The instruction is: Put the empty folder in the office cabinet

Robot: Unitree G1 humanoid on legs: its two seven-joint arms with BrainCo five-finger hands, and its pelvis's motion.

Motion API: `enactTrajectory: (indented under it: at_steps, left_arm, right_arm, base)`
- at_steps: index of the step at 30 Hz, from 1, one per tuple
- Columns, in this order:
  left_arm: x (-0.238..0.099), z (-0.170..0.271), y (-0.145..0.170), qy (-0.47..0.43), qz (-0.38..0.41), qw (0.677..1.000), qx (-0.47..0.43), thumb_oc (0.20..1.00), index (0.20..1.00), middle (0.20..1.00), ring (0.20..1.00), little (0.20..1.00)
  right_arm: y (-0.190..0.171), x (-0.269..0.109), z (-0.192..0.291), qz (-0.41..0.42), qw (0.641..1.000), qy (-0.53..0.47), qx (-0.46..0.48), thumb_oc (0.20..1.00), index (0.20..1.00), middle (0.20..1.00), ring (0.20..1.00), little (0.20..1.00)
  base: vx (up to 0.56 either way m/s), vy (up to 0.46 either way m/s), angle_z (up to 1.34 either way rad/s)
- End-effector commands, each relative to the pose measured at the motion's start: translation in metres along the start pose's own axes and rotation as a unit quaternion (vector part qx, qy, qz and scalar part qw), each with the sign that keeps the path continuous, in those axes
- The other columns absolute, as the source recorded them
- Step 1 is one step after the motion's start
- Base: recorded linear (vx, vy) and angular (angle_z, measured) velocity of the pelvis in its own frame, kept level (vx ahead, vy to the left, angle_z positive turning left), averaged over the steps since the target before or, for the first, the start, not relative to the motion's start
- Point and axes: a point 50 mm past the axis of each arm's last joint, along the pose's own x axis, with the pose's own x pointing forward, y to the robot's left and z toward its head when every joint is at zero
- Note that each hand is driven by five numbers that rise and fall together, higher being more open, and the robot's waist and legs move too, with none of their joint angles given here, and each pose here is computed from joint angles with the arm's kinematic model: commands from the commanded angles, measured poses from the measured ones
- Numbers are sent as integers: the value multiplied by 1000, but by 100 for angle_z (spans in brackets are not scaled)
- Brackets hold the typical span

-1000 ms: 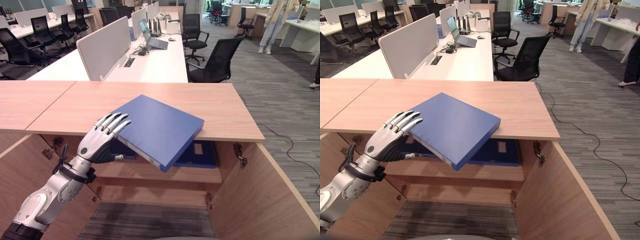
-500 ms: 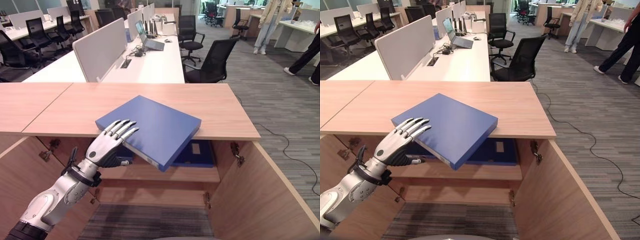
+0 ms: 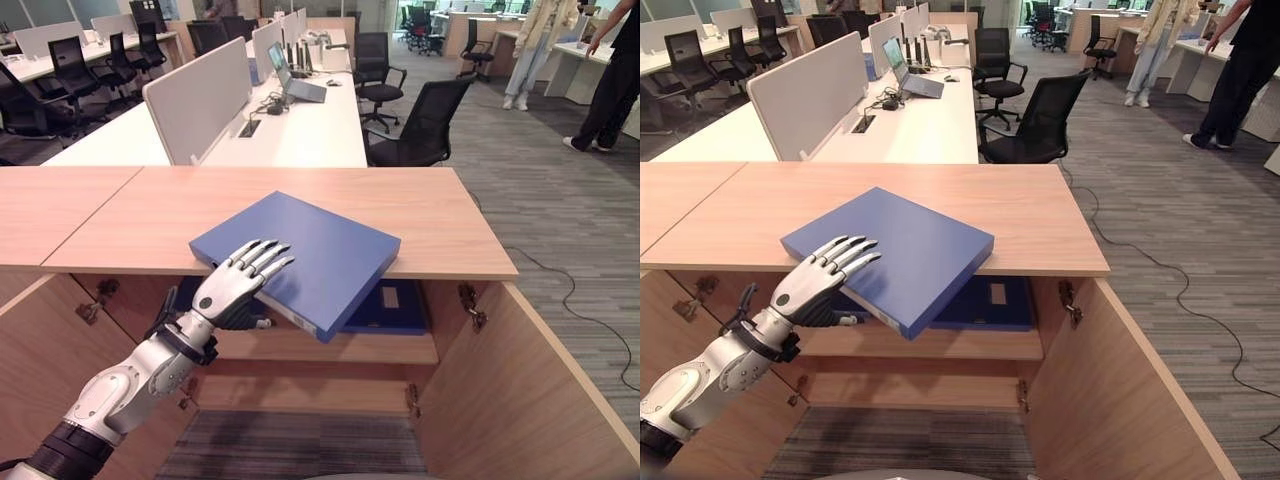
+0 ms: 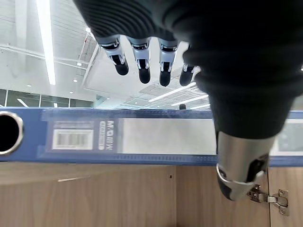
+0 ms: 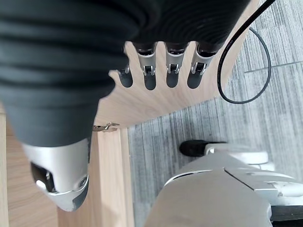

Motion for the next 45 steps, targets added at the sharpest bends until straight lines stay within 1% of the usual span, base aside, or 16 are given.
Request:
enactTrajectory:
  at_steps: [1, 18, 27, 33, 40, 45]
  left_arm:
    - [21, -1, 17, -18, 50, 998, 26, 1000, 1000, 1000, 1000, 1000]
    - [27, -4, 7, -25, 11, 998, 49, 1000, 1000, 1000, 1000, 1000]
    - [27, -14, -3, -1, -4, 999, 54, 1000, 1000, 1000, 1000, 1000]
    - [31, -21, -6, 32, 16, 998, 57, 1000, 1000, 1000, 1000, 1000]
    - [36, -21, -12, 36, 18, 997, 62, 1000, 1000, 1000, 1000, 1000]
    - [39, -24, -12, 53, 36, 996, 66, 1000, 1000, 1000, 1000, 1000]
  right_arm:
    - [8, 2, 16, 2, 1000, -12, -25, 1000, 1000, 1000, 1000, 1000]
    - [5, 3, 19, -2, 1000, -15, -26, 1000, 1000, 1000, 1000, 1000]
    - [1, 3, 30, -8, 999, -37, -39, 1000, 1000, 1000, 1000, 1000]
    - [3, 4, 31, -10, 999, -34, -42, 1000, 1000, 1000, 1000, 1000]
    - [7, 4, 35, -9, 998, -37, -47, 1000, 1000, 1000, 1000, 1000]
    - [12, 3, 31, -6, 998, -35, -49, 1000, 1000, 1000, 1000, 1000]
  base:
    - [0, 0, 0]
    - [0, 0, 0]
    - [0, 0, 0]
    - [0, 0, 0]
    - [0, 0, 0]
    - [0, 0, 0]
